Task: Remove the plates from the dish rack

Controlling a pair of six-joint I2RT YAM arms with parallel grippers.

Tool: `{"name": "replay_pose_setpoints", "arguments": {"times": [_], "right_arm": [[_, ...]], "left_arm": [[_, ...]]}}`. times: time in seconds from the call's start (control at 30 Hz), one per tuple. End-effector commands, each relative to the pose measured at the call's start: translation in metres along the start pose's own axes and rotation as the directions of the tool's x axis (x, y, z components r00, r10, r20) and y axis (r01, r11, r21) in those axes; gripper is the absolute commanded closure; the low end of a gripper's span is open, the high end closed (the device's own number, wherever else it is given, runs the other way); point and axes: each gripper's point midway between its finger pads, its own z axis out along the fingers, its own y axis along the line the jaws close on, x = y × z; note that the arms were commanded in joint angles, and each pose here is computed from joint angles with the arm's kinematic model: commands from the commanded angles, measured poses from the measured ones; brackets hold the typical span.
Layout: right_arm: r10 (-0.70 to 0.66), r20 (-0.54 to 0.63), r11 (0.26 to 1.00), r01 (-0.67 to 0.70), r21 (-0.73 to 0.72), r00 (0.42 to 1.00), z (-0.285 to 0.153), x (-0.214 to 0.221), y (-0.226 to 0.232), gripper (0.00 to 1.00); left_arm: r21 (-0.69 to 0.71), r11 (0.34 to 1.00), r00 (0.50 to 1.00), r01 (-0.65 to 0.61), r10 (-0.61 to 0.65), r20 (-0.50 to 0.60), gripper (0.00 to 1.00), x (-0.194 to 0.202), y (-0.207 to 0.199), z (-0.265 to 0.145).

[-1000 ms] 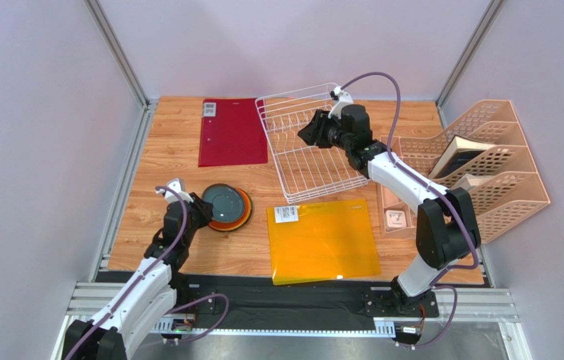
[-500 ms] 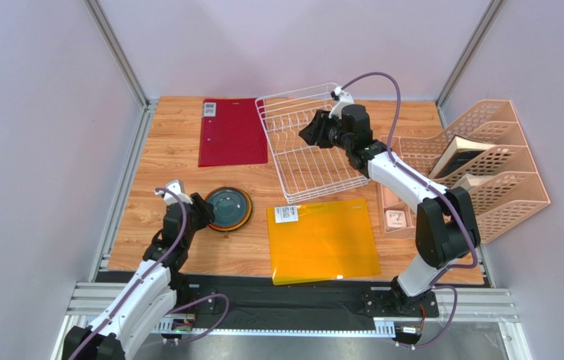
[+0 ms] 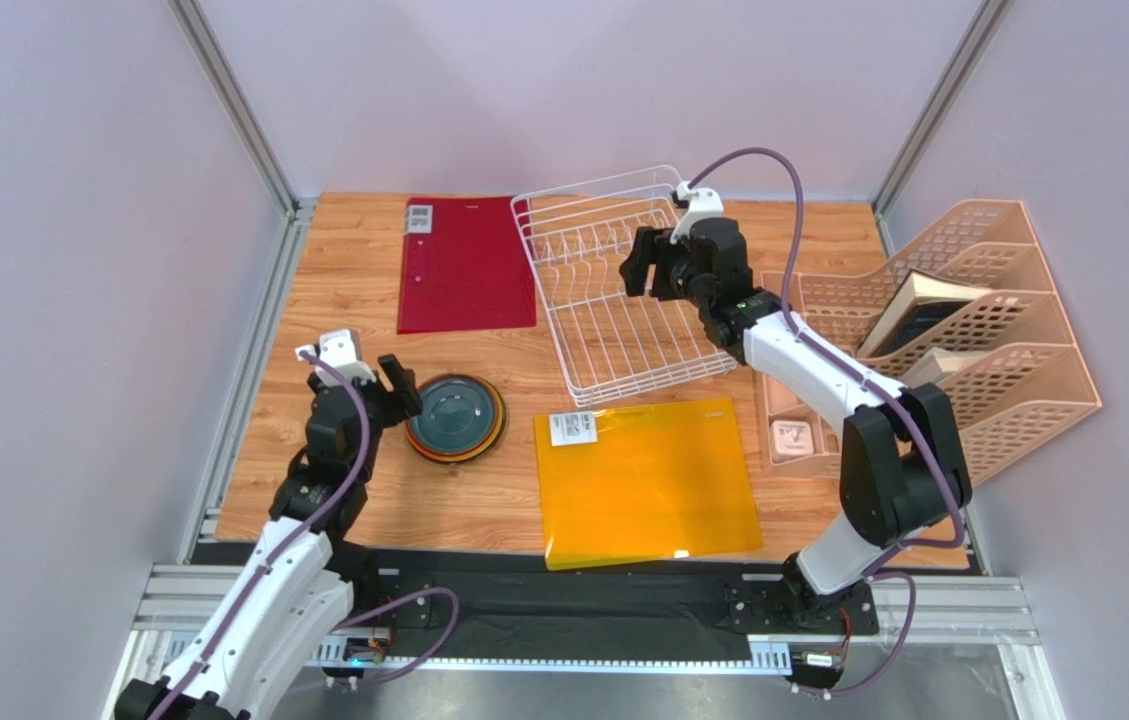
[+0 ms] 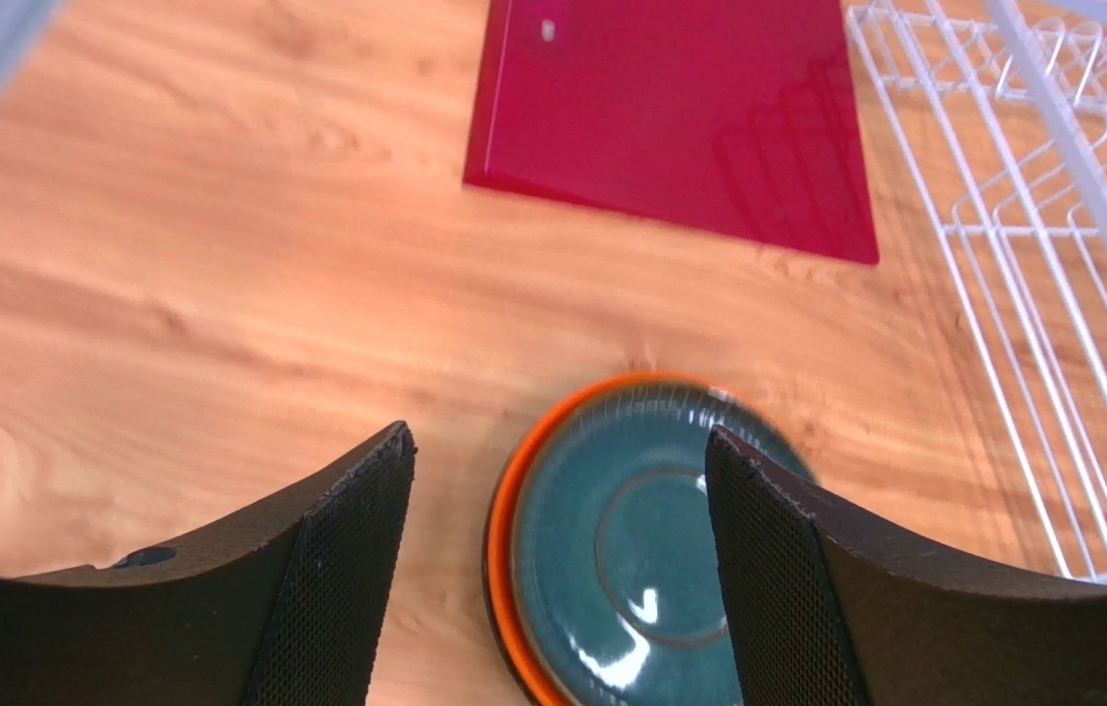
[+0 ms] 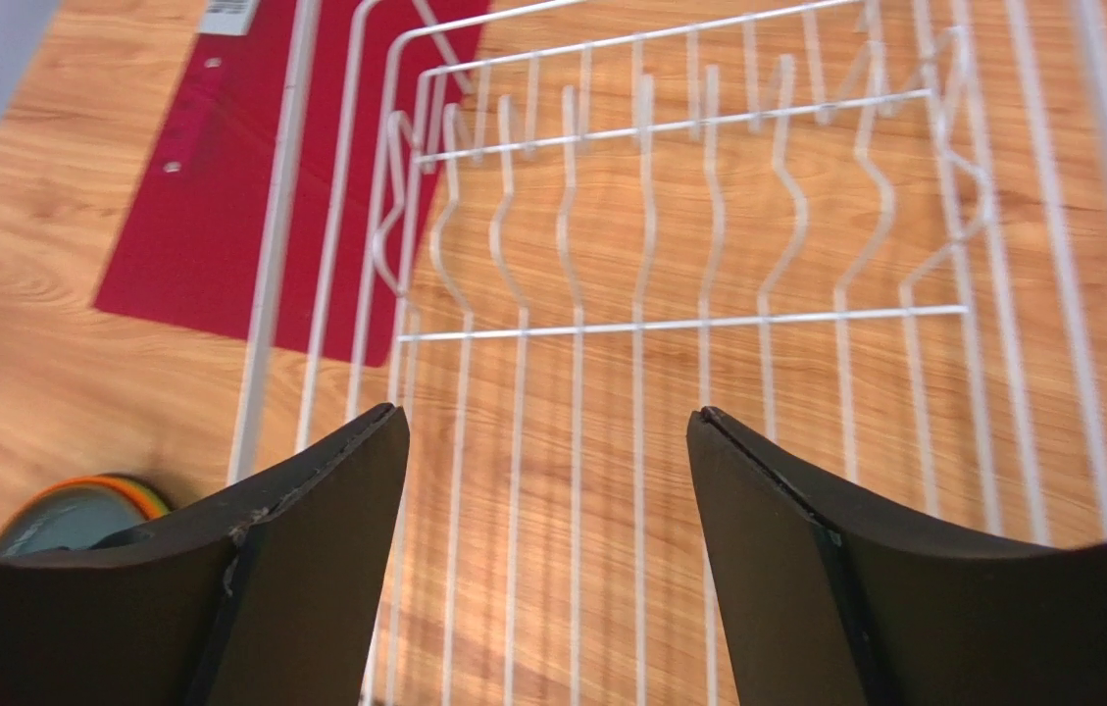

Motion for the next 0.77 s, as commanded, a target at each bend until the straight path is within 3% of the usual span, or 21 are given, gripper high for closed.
{"name": "replay_pose_setpoints", "arguments": {"times": [0.0, 0.3, 0.73], "right_arm": [[-0.127, 0.125, 0.974, 0.1, 0.205, 0.984, -0.025, -0.038, -0.034, 0.24], [-0.201, 0.279, 0.918, 0.081, 0.387, 0.939, -0.067, -0.066, -0.064, 0.24], [-0.189, 0.278, 0.927, 0.077, 0.367, 0.942, -0.075, -0.067, -0.059, 0.25]], "left_arm": [[0.005, 0.993, 0.98, -0.121, 0.119, 0.157, 0.22, -0.066, -0.012, 0.0], [0.02, 0.973, 0.943, -0.23, 0.218, 0.251, 0.22, -0.116, -0.03, 0.0], [0.056, 0.967, 0.931, -0.248, 0.222, 0.288, 0.27, -0.129, -0.038, -0.009]]}}
